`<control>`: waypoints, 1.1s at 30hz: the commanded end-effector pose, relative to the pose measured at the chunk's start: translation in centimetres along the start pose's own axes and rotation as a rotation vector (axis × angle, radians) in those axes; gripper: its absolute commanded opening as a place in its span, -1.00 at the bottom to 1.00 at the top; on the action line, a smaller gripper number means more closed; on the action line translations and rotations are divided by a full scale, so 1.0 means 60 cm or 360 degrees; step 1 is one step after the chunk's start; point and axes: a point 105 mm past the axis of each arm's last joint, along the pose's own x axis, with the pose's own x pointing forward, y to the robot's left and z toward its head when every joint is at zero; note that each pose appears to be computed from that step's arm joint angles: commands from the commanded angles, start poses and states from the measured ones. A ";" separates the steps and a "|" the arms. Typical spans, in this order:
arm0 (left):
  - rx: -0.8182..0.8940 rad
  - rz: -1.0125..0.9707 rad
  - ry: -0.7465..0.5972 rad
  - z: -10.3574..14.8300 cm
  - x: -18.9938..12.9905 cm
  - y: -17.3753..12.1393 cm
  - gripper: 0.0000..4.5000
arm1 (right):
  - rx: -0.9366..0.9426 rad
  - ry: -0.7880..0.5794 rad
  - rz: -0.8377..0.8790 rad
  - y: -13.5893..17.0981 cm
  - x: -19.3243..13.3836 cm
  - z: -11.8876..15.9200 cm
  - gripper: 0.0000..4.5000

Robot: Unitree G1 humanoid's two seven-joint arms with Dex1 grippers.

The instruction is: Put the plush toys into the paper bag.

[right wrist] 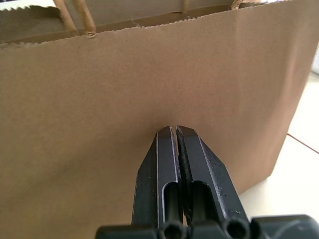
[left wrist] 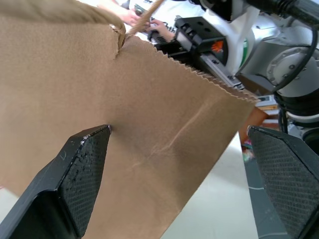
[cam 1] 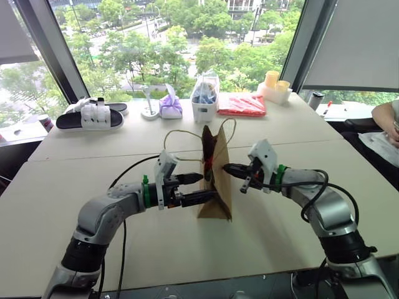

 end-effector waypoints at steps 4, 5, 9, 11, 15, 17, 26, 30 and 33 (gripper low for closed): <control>0.0127 -0.0068 0.0008 0.016 0.025 -0.032 1.00 | -0.0045 -0.0036 0.0105 0.030 0.017 0.015 -0.97; 0.0138 -0.0029 0.0018 0.015 0.026 -0.028 1.00 | -0.0042 -0.0034 0.0108 0.032 0.017 0.014 -0.97; 0.0209 0.0160 0.0052 0.009 0.028 -0.008 1.00 | -0.0054 -0.0015 0.0102 0.036 0.016 0.010 -0.97; 0.0229 0.0249 0.0048 0.011 0.024 -0.001 1.00 | -0.0058 -0.0009 0.0093 0.037 0.015 0.009 -0.97; 0.0287 0.0388 0.0057 0.013 0.015 0.008 1.00 | -0.0045 -0.0022 0.0065 0.038 0.013 0.016 -0.97; 0.0309 0.0486 0.0057 0.015 0.008 0.013 1.00 | -0.0029 -0.0040 0.0054 0.041 0.013 0.022 -0.97; 0.0272 0.0648 0.0053 0.013 -0.001 0.004 1.00 | -0.0011 -0.0030 0.0036 0.047 0.011 0.023 -0.97; 0.0217 0.0697 0.0043 0.012 0.002 0.004 1.00 | -0.0013 -0.0017 0.0031 0.046 0.012 0.021 -0.97; 0.0159 0.0779 0.0031 0.013 0.001 0.007 1.00 | -0.0022 -0.0007 0.0023 0.043 0.012 0.020 -0.97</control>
